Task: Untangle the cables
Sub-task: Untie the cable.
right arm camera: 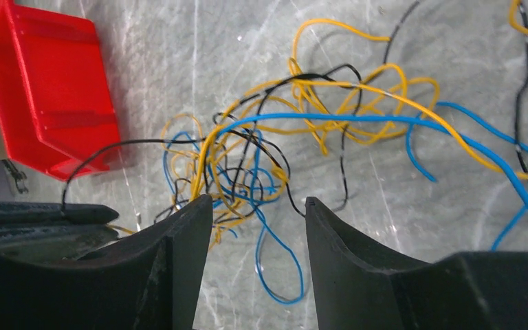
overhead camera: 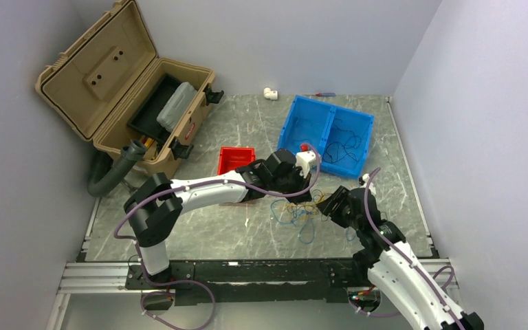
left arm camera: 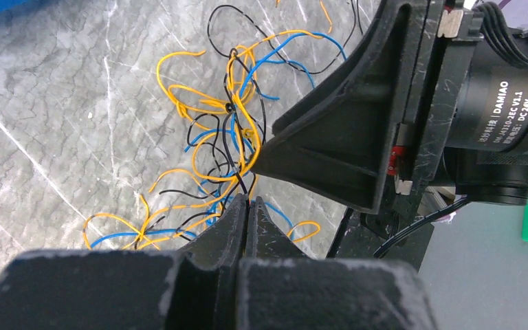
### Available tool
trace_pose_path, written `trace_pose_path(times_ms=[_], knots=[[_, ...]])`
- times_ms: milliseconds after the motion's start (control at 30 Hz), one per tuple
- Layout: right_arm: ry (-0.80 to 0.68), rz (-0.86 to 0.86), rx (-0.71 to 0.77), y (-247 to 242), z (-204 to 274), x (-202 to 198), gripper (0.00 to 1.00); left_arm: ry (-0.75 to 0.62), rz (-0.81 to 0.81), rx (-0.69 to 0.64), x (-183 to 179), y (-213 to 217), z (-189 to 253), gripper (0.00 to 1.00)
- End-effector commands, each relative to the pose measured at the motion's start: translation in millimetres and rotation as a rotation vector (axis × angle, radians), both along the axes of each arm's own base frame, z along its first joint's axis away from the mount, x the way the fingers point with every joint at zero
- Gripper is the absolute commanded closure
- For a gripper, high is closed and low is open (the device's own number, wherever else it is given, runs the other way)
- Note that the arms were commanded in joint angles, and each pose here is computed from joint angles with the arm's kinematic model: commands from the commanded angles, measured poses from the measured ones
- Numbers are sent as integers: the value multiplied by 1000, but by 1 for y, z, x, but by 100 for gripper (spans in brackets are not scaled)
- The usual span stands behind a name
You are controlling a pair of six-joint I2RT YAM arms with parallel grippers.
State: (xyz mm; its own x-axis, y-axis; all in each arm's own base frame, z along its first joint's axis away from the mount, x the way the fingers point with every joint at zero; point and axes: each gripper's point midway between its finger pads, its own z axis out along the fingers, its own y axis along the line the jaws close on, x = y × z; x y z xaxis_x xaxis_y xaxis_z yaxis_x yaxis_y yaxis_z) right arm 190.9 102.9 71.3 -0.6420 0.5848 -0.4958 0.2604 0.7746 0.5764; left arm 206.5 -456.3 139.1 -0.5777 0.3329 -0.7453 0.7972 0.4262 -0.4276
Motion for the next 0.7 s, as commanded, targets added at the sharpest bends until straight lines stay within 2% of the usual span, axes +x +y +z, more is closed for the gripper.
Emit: trace_pose_path(times_ms=[0, 133, 267, 467, 667], knots=[[-155, 45, 47, 16, 26, 29, 45, -29, -22, -59, -2, -3, 28, 100], [-159, 34, 26, 15, 17, 37, 45, -29, -20, -68, -1, -2, 32, 100], [-75, -44, -37, 0, -4, 38, 46, -37, -20, -92, 1, 1, 46, 100], [1, -162, -121, -22, -25, 37, 47, -61, -28, -161, 3, 12, 89, 100], [70, -308, -211, -51, -32, 28, 49, -131, 6, -235, 3, 41, 155, 100]])
